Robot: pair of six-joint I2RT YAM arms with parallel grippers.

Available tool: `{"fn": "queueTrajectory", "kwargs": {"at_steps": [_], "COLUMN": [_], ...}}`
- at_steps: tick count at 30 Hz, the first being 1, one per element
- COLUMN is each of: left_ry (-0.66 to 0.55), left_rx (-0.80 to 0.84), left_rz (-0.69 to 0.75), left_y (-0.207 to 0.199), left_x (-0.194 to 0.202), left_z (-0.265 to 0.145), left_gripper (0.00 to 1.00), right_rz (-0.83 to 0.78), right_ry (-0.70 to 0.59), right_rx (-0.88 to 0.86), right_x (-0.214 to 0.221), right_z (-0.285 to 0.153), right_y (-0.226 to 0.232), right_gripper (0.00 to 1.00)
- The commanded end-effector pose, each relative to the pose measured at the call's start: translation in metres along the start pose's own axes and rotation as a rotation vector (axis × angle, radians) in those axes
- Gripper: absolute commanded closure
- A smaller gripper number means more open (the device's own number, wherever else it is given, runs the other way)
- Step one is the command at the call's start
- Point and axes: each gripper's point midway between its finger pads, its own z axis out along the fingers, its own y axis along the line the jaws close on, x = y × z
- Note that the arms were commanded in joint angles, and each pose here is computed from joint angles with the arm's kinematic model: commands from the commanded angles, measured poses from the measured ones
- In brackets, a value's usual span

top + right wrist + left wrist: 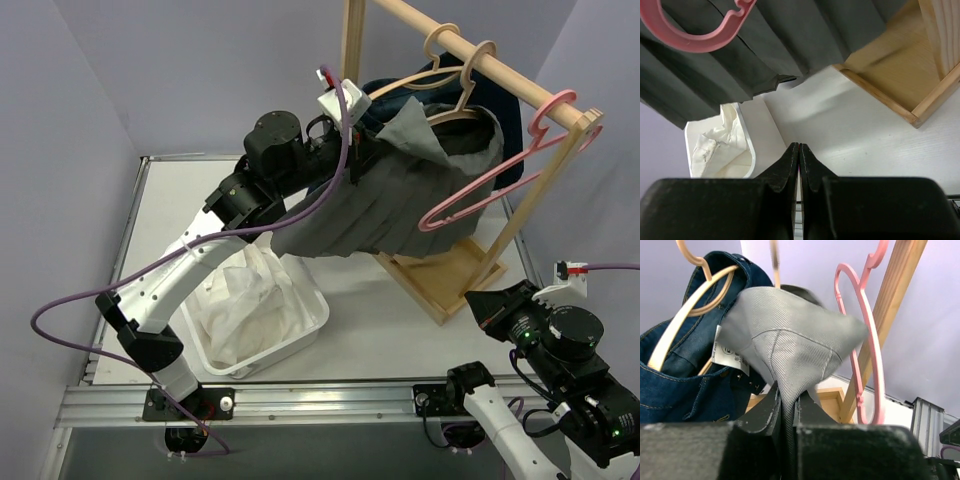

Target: Remove the skirt from the hanger

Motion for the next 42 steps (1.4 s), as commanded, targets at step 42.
{"fn": "queueTrajectory", "kwargs": {"at_steps": [42], "left_ry": [0.348], "left_rx": [0.037], "left_rz": [-0.122], "left_y": [-0.027], "left_x": [0.115], "left_z": [0.072], "left_gripper": [0.6], "right_rz": [0.036], "right_ry": [-0.047], "right_rx": [-0.053], "right_x": [-0.015], "right_z": [-0.003], "right_y": [0.016], "right_gripper": [1.0]}}
